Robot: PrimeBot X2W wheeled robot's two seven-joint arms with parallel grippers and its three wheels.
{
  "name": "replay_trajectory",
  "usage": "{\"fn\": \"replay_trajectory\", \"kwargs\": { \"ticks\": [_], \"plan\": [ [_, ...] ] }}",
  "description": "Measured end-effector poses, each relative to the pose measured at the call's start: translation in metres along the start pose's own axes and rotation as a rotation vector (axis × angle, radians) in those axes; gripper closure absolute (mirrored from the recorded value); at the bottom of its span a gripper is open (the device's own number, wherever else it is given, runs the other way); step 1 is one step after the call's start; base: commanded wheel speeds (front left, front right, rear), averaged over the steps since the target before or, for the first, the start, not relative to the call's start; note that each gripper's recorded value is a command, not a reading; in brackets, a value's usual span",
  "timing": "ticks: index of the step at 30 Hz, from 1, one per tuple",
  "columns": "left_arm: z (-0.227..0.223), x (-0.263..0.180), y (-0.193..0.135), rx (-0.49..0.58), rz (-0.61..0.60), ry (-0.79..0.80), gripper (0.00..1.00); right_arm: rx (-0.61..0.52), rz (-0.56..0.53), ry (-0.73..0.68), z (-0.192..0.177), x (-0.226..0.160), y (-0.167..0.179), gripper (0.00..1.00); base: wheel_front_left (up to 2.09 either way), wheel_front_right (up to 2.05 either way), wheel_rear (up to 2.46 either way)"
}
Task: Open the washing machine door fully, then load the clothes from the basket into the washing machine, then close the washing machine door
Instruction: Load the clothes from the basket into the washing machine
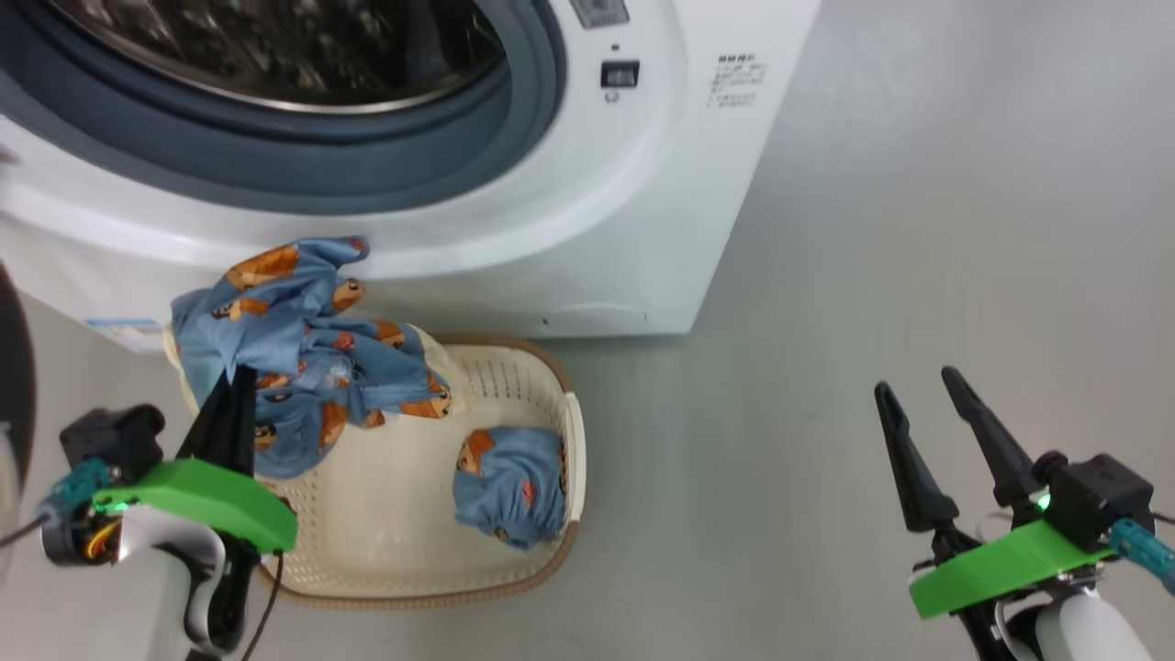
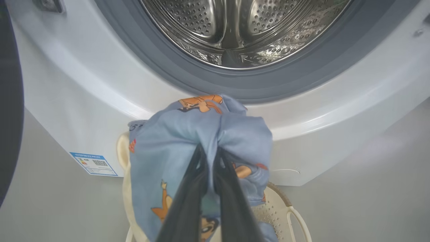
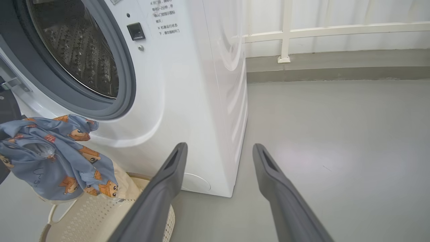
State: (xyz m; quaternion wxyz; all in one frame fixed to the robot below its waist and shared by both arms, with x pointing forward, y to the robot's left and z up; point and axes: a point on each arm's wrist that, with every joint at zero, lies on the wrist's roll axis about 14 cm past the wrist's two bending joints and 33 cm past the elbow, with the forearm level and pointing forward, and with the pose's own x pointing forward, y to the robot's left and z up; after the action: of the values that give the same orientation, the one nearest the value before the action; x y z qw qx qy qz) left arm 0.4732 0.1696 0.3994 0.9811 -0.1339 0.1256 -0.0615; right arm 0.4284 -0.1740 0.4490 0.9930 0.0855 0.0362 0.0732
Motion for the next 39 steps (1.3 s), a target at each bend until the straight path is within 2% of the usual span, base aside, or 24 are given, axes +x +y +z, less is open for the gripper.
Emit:
{"fn": "replay_trajectory", "kwargs": {
  "ticks": [11, 19, 32, 39],
  "plan": [
    [0.065, -0.038, -0.016, 0.022, -0.028, -0.212, 1.0, -0.001, -0.012, -0.03, 0.016, -0.03, 0.001, 0.0, 0.0, 0.0, 0.0],
    [0.094, -0.072, -0.02, 0.036, -0.026, -0.325, 1.0, -0.004, -0.019, -0.05, 0.024, -0.048, 0.001, 0.0, 0.0, 0.0, 0.0],
    [0.101, -0.117, -0.018, -0.001, 0.022, -0.407, 1.0, 0.003, -0.067, -0.055, 0.026, -0.072, -0.011, 0.0, 0.0, 0.0, 0.0],
    [0.098, -0.116, -0.016, -0.01, 0.033, -0.401, 1.0, 0.006, -0.077, -0.046, 0.023, -0.072, -0.014, 0.0, 0.0, 0.0, 0.0]
  ]
}}
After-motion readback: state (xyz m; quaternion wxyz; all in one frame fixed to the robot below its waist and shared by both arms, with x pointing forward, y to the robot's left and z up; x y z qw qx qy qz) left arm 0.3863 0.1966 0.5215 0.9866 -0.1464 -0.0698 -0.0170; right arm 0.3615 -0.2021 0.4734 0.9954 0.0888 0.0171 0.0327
